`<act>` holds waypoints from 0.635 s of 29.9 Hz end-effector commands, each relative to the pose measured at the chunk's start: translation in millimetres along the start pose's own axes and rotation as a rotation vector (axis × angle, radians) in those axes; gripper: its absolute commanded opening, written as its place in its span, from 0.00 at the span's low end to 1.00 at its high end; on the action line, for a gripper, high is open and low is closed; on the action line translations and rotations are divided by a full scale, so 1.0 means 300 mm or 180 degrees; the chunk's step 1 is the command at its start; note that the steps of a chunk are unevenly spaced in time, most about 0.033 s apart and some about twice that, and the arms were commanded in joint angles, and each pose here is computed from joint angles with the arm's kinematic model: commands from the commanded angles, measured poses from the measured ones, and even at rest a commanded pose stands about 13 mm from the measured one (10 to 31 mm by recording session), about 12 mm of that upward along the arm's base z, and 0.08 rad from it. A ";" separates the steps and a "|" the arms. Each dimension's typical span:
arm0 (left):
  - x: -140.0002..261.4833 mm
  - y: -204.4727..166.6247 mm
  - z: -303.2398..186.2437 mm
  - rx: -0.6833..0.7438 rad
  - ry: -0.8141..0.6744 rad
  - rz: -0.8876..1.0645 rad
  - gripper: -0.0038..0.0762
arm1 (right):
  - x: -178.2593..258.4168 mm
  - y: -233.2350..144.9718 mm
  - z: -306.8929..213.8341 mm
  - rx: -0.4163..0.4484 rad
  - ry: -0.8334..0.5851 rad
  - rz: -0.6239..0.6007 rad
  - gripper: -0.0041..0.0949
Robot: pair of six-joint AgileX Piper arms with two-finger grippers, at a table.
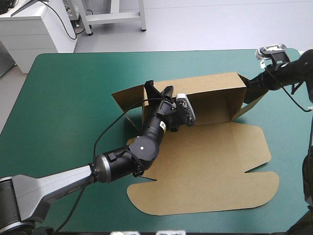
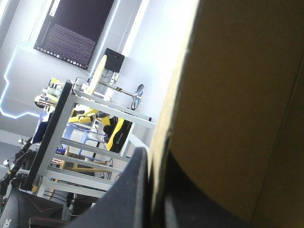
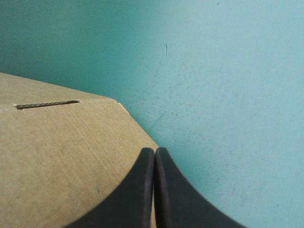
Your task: Fold the box
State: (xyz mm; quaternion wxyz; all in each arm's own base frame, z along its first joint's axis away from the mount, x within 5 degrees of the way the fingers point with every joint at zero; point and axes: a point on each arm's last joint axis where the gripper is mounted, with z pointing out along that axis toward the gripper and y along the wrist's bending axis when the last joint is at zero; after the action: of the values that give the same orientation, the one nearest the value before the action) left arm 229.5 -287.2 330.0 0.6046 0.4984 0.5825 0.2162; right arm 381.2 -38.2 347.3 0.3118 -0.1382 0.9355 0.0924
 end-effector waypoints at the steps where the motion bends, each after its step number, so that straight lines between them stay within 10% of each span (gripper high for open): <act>1: -0.049 0.114 -0.050 -0.0365 -0.0272 -0.0083 0.04 | -0.031 0.034 -0.089 0.0004 -0.0275 -0.0028 0.03; 12: -0.040 0.174 -0.086 -0.0559 -0.0248 -0.0472 0.04 | -0.029 0.030 -0.089 0.0046 -0.0262 -0.0041 0.03; 19: -0.038 0.202 -0.120 -0.0453 -0.0216 0.0299 0.04 | -0.065 0.044 -0.140 0.0036 -0.0469 -0.0028 0.03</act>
State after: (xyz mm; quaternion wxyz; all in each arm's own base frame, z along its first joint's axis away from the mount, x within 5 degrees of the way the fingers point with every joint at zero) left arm 221.3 -272.8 356.0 0.6178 0.5039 0.5553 0.2368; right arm 380.3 -36.3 353.5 0.3191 -0.1289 0.9332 0.1039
